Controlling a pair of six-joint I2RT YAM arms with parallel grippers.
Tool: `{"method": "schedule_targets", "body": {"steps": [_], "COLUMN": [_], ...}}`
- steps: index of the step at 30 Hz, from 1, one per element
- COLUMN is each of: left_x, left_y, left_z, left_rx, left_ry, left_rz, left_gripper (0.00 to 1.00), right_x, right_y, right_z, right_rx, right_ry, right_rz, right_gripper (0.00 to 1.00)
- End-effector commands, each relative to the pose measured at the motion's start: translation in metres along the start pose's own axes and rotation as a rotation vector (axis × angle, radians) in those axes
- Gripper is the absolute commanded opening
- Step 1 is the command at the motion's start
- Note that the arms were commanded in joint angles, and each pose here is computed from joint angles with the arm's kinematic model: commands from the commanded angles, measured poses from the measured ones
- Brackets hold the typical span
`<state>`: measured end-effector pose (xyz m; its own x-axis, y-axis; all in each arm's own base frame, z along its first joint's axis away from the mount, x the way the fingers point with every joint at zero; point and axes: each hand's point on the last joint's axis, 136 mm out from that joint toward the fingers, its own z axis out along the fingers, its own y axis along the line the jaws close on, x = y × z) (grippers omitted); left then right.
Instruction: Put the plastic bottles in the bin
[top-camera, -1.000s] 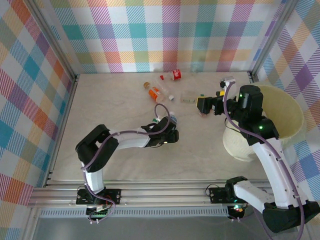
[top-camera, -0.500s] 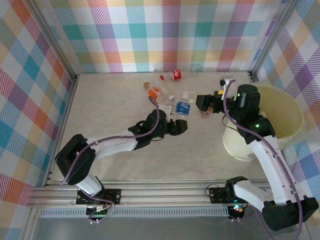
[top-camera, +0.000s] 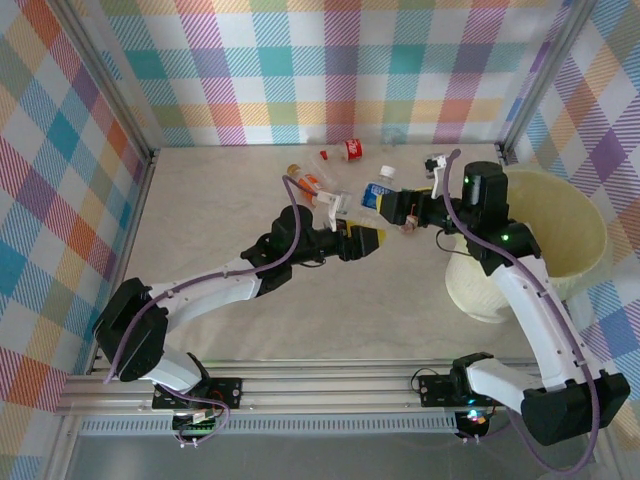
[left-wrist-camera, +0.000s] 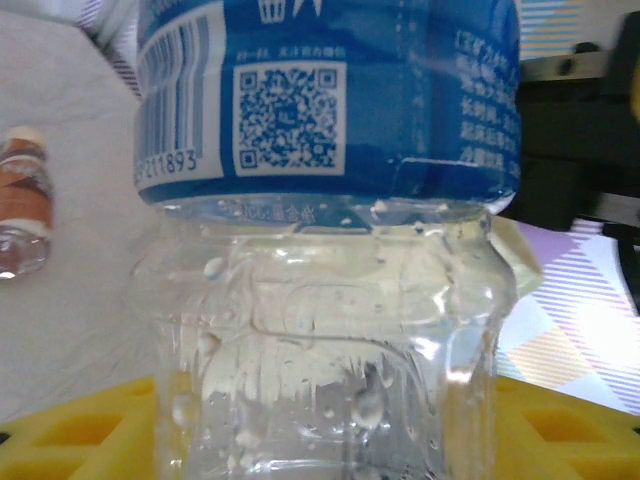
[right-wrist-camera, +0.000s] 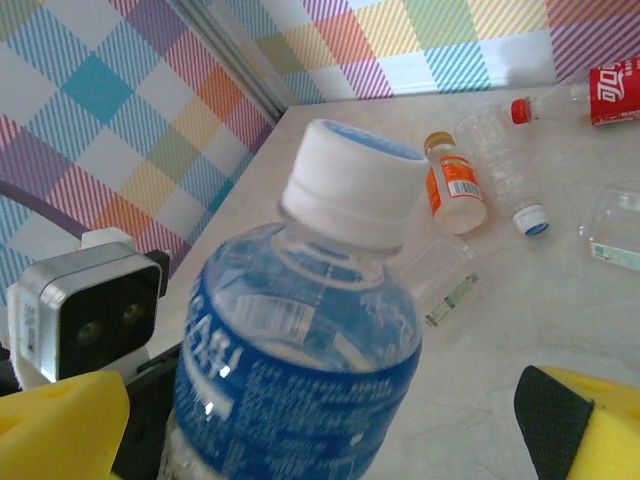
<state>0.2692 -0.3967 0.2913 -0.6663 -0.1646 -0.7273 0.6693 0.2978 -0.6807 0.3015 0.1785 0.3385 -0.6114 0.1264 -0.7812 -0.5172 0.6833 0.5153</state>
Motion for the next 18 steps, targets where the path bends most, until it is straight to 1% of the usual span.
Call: {"method": "schedule_targets", "body": {"steps": [1,3,6,9,13,18], "left_x": [-0.029,-0.030,-0.030,-0.030,-0.026,-0.023], "left_y": [-0.044,-0.049,-0.053,-0.052,-0.050,-0.044], "left_z": [-0.009,-0.009,-0.007,-0.004,0.000,0.005], "left_rx": [0.169,0.199,0.232,0.235,0.238,0.226], "left_ry": [-0.077,-0.081,-0.074,-0.071,-0.047,-0.039], "left_rz": [0.040,0.027,0.017,0.008,-0.004,-0.019], "left_gripper": [0.46,0.46,0.46,0.46,0.46,0.46], "right_x": [-0.014,-0.015,-0.016,-0.015,-0.014,-0.013], "right_y": [0.013,0.019,0.035,0.042,0.054,0.054], "right_z": [-0.001,0.004,0.009,0.013,0.011,0.009], "right_rx": [-0.047,-0.091,-0.208,-0.273,-0.358,-0.348], "right_ry": [-0.019,-0.011,0.014,0.038,0.050,0.041], "right_rz": [0.060,0.080,0.096,0.109,0.103,0.090], "right_gripper": [1.00,1.00,1.00,0.99,0.89,0.75]}}
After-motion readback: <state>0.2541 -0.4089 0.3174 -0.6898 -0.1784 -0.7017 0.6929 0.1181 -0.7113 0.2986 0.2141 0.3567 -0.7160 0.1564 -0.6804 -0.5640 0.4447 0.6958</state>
